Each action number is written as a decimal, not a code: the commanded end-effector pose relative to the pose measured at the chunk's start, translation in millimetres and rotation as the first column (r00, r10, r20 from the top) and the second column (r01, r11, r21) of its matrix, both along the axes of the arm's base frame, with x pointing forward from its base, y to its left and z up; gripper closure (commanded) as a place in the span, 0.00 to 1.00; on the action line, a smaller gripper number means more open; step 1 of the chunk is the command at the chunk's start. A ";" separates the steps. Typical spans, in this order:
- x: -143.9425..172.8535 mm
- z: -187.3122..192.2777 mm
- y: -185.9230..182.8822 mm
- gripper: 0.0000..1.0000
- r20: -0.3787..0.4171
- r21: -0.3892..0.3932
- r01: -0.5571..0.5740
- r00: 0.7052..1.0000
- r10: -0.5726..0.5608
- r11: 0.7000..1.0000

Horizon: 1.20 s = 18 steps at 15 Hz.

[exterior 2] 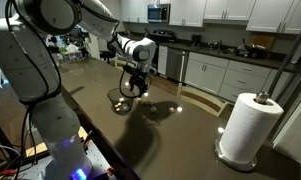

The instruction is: Move the rubbish bin from left to right

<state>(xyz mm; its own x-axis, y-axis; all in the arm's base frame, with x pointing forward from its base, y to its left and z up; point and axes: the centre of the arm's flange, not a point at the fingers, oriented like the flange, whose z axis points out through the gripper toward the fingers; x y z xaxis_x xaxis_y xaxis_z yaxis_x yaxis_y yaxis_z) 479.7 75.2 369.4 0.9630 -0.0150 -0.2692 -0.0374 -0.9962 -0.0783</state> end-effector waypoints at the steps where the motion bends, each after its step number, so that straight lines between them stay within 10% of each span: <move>1: -12.0 -24.9 4.1 0.00 -0.040 0.008 -0.058 0.997 0.058 0.998; 6: -24.5 -50.2 -4.0 0.00 -0.069 -0.018 -0.108 0.992 0.106 0.994; 7: -26.4 -52.4 -5.6 0.25 -0.071 -0.012 -0.113 0.991 0.112 0.994; 18: -31.0 -55.4 -11.6 0.93 -0.072 0.011 -0.129 0.989 0.129 0.992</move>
<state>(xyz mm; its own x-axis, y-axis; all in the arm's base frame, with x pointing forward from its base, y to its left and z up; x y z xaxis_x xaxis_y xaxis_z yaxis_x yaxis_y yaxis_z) 452.6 68.8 315.1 0.9330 0.0826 -0.3503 0.0604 -0.9954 -0.0739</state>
